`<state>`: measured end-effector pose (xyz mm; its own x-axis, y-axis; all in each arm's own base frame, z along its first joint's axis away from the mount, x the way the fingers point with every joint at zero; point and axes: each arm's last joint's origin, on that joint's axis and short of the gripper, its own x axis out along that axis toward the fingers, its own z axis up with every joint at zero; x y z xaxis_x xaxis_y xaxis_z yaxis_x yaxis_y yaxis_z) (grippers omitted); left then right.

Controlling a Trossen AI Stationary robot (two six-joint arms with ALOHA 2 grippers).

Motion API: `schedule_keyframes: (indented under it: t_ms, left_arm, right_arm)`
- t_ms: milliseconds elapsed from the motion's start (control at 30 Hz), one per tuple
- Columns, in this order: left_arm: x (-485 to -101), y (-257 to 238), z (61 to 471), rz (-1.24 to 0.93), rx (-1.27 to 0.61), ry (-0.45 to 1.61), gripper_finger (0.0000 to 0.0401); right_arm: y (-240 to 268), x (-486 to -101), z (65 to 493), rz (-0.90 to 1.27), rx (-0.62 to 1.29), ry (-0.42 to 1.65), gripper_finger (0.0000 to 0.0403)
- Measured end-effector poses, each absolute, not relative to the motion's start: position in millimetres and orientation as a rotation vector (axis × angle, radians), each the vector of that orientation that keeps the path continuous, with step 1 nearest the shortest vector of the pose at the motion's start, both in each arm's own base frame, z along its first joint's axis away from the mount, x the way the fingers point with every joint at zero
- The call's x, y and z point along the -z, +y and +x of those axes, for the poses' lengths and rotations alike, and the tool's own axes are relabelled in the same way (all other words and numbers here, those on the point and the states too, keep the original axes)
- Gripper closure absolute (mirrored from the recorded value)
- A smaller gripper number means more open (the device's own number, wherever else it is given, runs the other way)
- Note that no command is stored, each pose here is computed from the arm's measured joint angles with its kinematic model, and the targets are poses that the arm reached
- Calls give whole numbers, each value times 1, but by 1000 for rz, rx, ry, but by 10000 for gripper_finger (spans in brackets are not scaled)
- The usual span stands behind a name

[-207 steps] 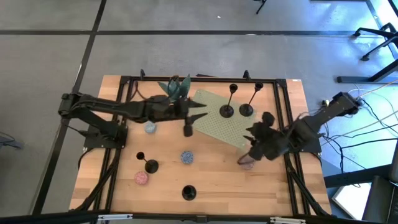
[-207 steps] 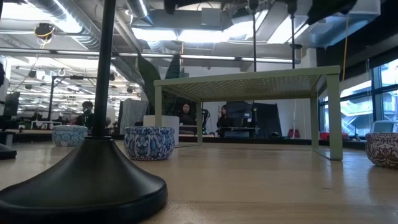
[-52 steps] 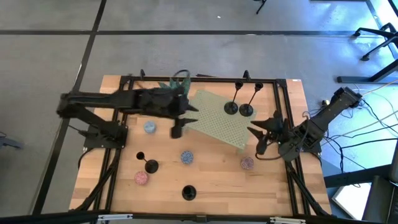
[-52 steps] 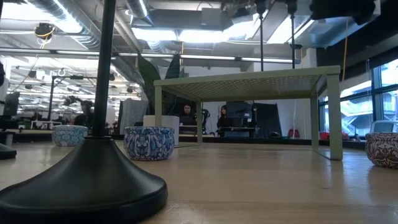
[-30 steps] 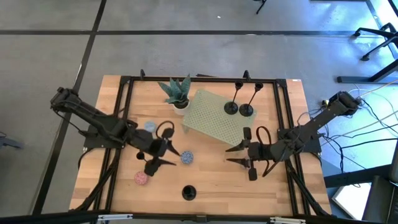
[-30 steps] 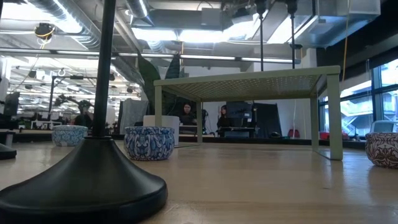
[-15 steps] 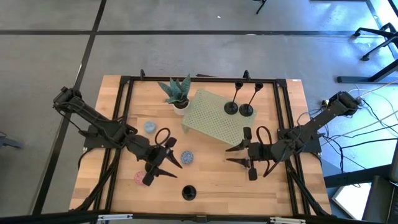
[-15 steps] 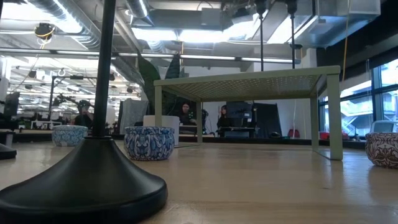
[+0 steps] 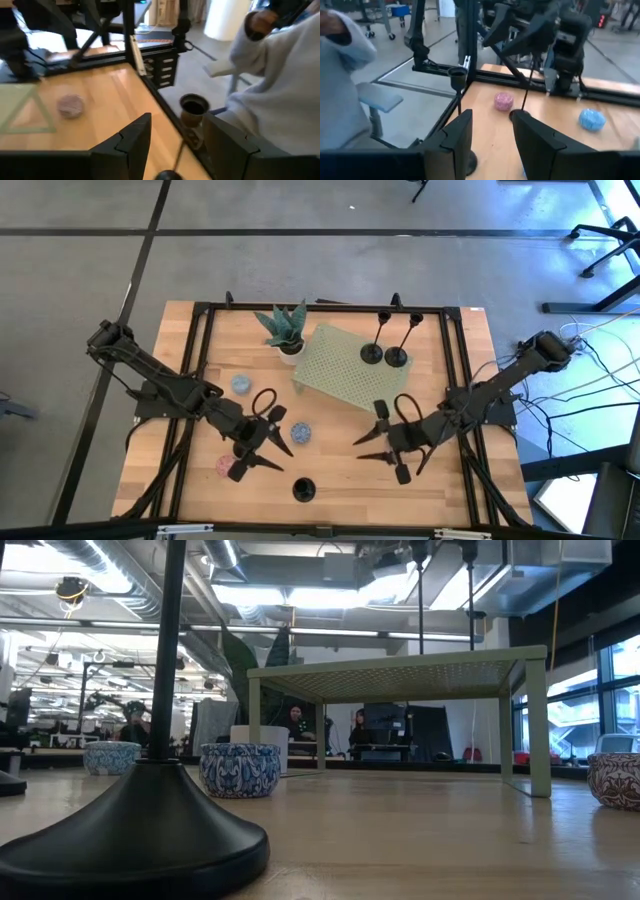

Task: Stock candles and holders on shelf
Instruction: Align the black candle holder with the other black candle holders on the shelf

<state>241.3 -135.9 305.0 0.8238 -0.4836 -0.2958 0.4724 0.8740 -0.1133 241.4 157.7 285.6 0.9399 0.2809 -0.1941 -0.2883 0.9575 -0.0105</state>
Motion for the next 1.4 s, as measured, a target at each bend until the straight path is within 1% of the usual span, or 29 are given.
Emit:
schedule_keyframes:
  t_ms: [100,167,300,600,833,1133,1400]
  left_arm:
    - [-299,-141,245,-92,539,364,228]
    - [-290,-147,250,-91,543,385,228]
    - [-280,-155,264,-76,586,359,228]
    - [-275,-158,285,-93,613,426,228]
    - [-265,-159,289,-81,595,473,207]
    - [-269,-161,291,-21,615,400,168]
    - [-273,-161,292,10,627,348,167]
  right_arm:
    - [158,-286,244,-93,-283,164,257]
    - [158,-286,244,-116,-258,161,257]
    - [157,-286,244,-121,-235,158,257]
    - [156,-286,244,-122,-235,161,257]
    - [156,-286,244,-122,-235,160,257]
    - [156,-286,245,-132,-234,159,257]
    - [155,-286,245,-132,-231,159,257]
